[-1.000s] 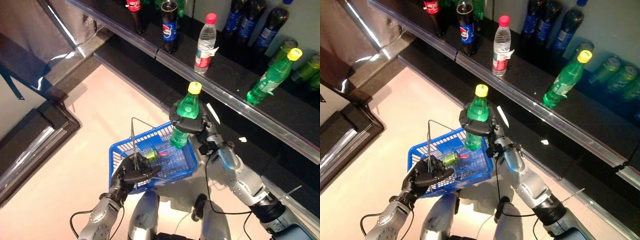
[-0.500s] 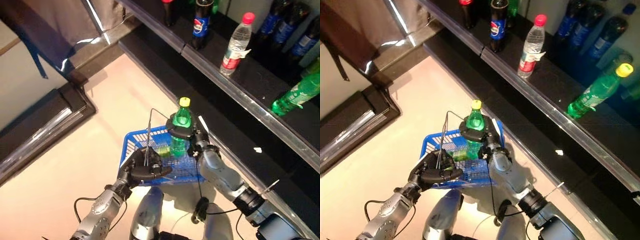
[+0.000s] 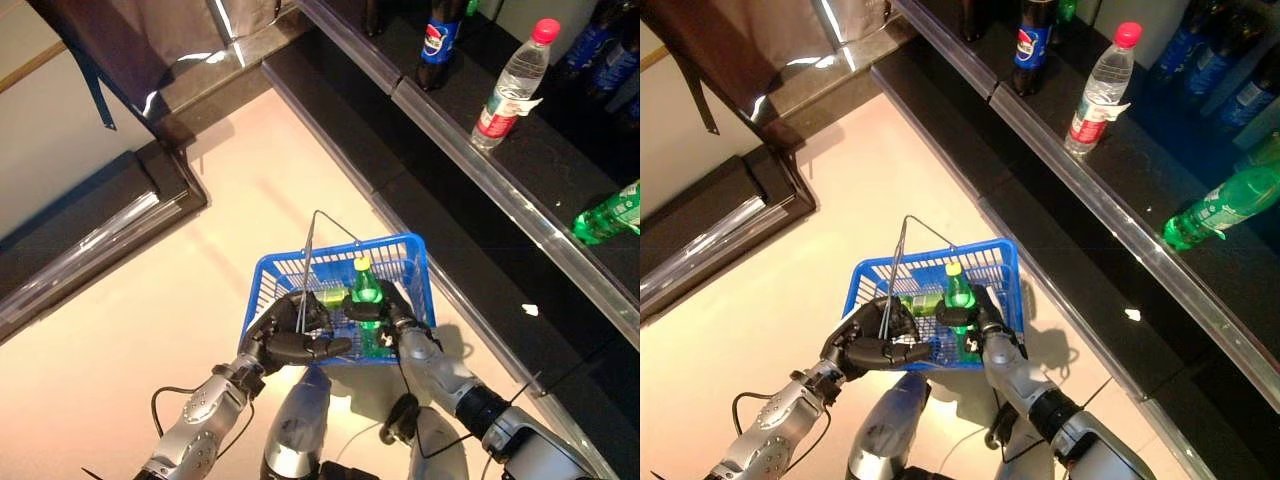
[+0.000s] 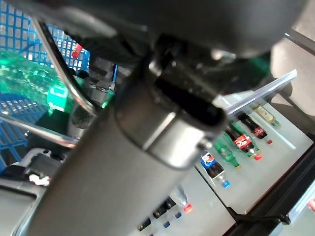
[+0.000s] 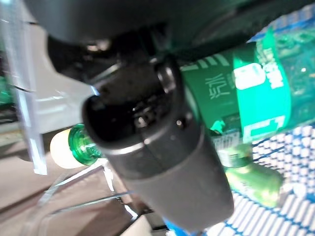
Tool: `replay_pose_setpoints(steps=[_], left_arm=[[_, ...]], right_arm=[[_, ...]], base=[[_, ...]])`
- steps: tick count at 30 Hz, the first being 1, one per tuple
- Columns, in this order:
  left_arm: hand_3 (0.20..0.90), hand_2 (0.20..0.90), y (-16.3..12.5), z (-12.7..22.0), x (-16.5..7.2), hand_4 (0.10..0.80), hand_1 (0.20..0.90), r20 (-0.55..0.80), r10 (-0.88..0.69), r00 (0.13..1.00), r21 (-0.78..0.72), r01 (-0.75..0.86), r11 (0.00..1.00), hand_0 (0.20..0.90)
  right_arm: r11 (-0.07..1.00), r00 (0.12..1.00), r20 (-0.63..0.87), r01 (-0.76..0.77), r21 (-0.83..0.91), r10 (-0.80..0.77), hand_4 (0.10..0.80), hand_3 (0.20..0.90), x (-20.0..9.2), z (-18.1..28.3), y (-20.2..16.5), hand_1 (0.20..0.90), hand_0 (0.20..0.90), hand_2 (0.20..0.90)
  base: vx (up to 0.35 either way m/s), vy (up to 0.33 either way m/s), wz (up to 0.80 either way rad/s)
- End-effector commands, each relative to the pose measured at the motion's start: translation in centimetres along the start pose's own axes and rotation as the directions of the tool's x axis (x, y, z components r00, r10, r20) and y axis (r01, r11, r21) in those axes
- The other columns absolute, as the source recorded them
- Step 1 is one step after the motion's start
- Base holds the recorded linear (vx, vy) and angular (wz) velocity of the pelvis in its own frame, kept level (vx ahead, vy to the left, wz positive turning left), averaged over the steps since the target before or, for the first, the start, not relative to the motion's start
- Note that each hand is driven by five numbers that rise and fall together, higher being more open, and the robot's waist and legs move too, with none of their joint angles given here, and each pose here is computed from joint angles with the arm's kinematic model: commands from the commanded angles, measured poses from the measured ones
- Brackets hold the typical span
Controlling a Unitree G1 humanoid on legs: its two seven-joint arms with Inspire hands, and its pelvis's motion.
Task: Pick up the drink and place into the basket.
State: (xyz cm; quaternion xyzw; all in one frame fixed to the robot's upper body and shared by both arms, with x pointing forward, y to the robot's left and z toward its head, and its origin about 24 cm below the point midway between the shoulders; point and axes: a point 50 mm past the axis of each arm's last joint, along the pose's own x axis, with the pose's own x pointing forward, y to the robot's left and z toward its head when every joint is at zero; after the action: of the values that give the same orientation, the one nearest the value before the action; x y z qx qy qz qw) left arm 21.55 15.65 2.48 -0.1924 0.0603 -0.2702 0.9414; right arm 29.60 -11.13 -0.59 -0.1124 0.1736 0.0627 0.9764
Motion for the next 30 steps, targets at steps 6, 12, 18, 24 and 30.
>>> replay_pose_setpoints(steps=[6, 12, 18, 24, 30], left_arm=[[0.2, 0.3, -6.4, 10.3, 1.2, 0.1, 0.3, 0.455, -0.472, 0.755, 0.236, 0.409, 0.882, 0.3], [0.2, 0.3, -6.7, 10.6, 1.4, 0.1, 0.3, 0.414, -0.514, 0.751, 0.261, 0.444, 0.858, 0.3], [0.2, 0.3, -6.9, 10.5, 1.5, 0.1, 0.3, 0.376, -0.546, 0.749, 0.279, 0.47, 0.837, 0.3], [0.2, 0.3, -7.6, 11.0, 1.7, 0.1, 0.3, 0.348, -0.591, 0.728, 0.296, 0.513, 0.806, 0.3], [0.2, 0.3, -7.8, 11.4, 1.7, 0.1, 0.3, 0.329, -0.605, 0.725, 0.329, 0.513, 0.793, 0.3]], right_arm=[[0.974, 0.98, 0.101, -0.154, -0.169, 0.173, 0.1, 0.2, 0.6, 1.7, 2.9, 0.3, 0.3, 0.3], [0.825, 0.996, 0.041, -0.047, -0.563, 0.084, 0.1, 0.2, 1.8, 0.8, 0.8, 0.3, 0.3, 0.3], [0.618, 0.993, 0.097, 0.116, -0.777, -0.064, 0.1, 0.2, 3.1, 2.0, -1.9, 0.3, 0.3, 0.3], [0.493, 0.992, 0.01, 0.073, -0.867, -0.129, 0.1, 0.2, 3.9, 1.6, -3.3, 0.3, 0.3, 0.3], [0.451, 0.984, -0.029, 0.054, -0.891, -0.175, 0.1, 0.2, 4.1, 1.5, -4.3, 0.3, 0.3, 0.3]], base=[[-0.013, -0.04, 0.05], [0.009, -0.04, 0.08], [0.012, -0.014, 0.03], [0.013, -0.03, 0.06], [-0.005, -0.009, 0.09]])
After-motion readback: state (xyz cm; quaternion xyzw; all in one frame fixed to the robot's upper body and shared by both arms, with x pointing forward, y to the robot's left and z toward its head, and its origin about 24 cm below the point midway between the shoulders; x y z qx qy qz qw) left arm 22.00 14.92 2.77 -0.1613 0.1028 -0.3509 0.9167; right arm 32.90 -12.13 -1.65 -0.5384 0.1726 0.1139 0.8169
